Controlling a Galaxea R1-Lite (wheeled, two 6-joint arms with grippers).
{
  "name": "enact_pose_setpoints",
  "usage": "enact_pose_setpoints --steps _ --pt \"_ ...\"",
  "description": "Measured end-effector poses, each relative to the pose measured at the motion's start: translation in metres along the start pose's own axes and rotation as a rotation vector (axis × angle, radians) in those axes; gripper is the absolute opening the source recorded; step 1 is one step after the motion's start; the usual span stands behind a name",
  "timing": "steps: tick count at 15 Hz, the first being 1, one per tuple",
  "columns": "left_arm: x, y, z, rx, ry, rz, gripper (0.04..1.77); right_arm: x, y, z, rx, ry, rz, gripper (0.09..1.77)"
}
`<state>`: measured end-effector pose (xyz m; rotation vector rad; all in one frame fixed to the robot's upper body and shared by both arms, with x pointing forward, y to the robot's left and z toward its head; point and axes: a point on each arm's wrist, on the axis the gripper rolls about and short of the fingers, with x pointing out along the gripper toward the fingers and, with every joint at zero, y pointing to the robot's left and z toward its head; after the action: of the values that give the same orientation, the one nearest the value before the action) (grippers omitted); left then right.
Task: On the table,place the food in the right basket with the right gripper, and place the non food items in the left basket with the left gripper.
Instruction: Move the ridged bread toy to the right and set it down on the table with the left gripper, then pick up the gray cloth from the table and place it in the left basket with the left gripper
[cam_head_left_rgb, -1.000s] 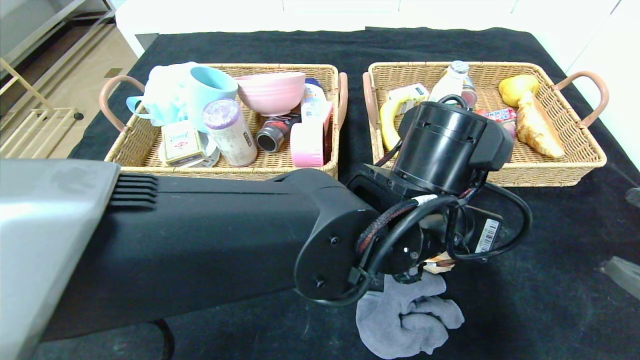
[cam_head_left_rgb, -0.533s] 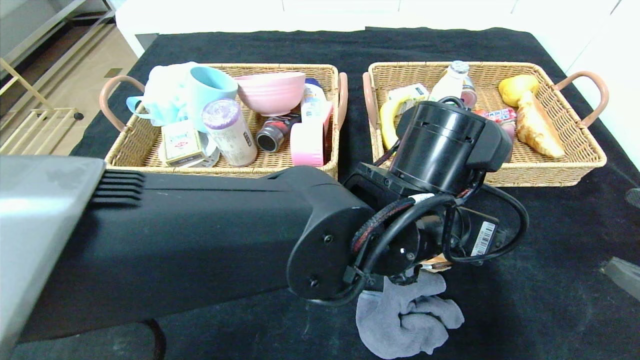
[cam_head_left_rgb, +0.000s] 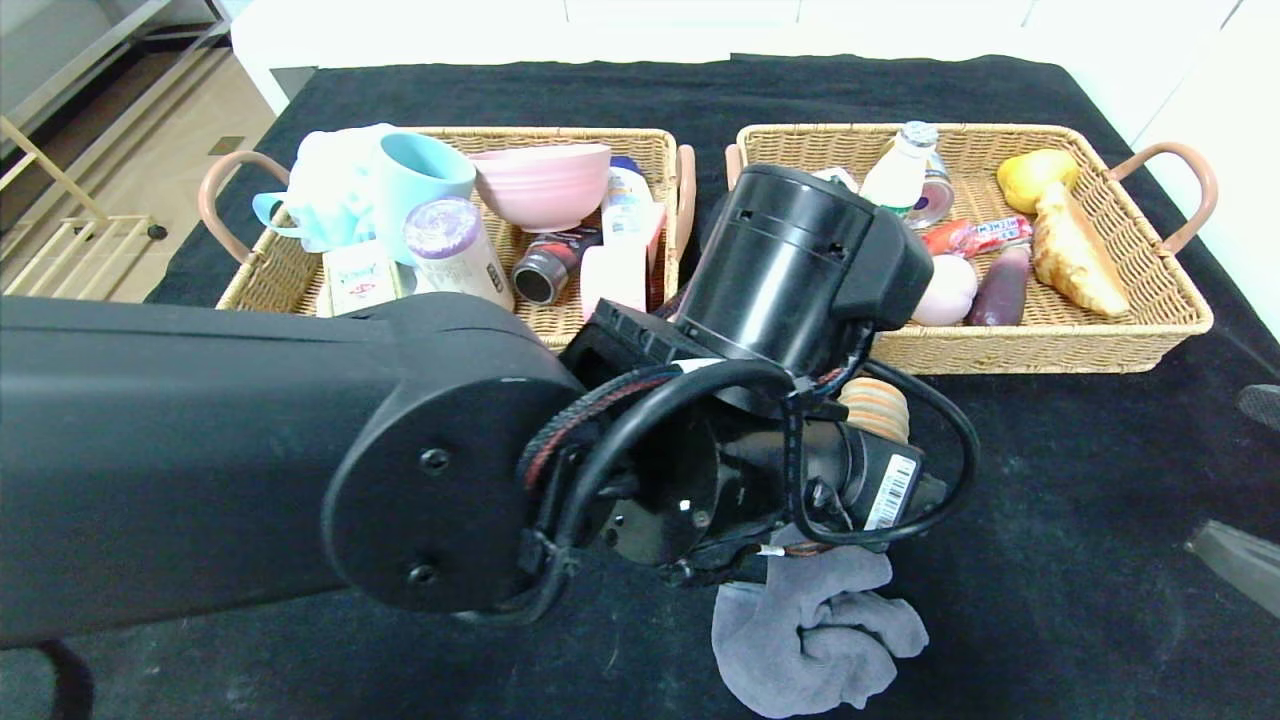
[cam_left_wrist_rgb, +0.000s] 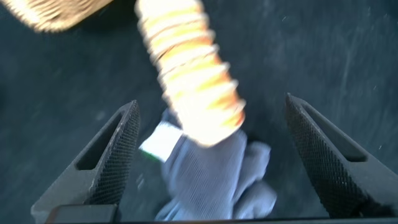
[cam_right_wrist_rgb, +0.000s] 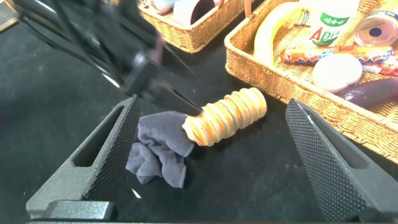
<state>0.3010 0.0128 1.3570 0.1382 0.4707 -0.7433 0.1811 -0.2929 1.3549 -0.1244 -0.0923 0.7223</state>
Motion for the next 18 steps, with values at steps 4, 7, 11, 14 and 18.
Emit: enact_pose_setpoints --steps 4,7,11,14,18 --pt "-0.021 0.008 -0.017 0.015 0.050 0.003 1.69 0.002 0.000 -0.002 0.004 0.013 0.003 1.71" --pt "-0.029 0.011 -0.033 0.062 0.094 0.004 1.69 0.004 -0.001 -0.004 0.006 0.024 0.006 1.71" --pt "-0.032 0.011 -0.051 0.096 0.146 0.004 1.70 0.006 -0.001 -0.006 0.008 0.033 0.008 1.71" --pt "-0.030 0.011 -0.061 0.108 0.174 0.005 1.70 0.006 -0.001 -0.006 0.008 0.032 0.008 1.71" --pt "-0.019 0.009 -0.064 0.111 0.167 0.010 1.71 0.006 -0.001 -0.006 0.008 0.033 0.009 1.71"
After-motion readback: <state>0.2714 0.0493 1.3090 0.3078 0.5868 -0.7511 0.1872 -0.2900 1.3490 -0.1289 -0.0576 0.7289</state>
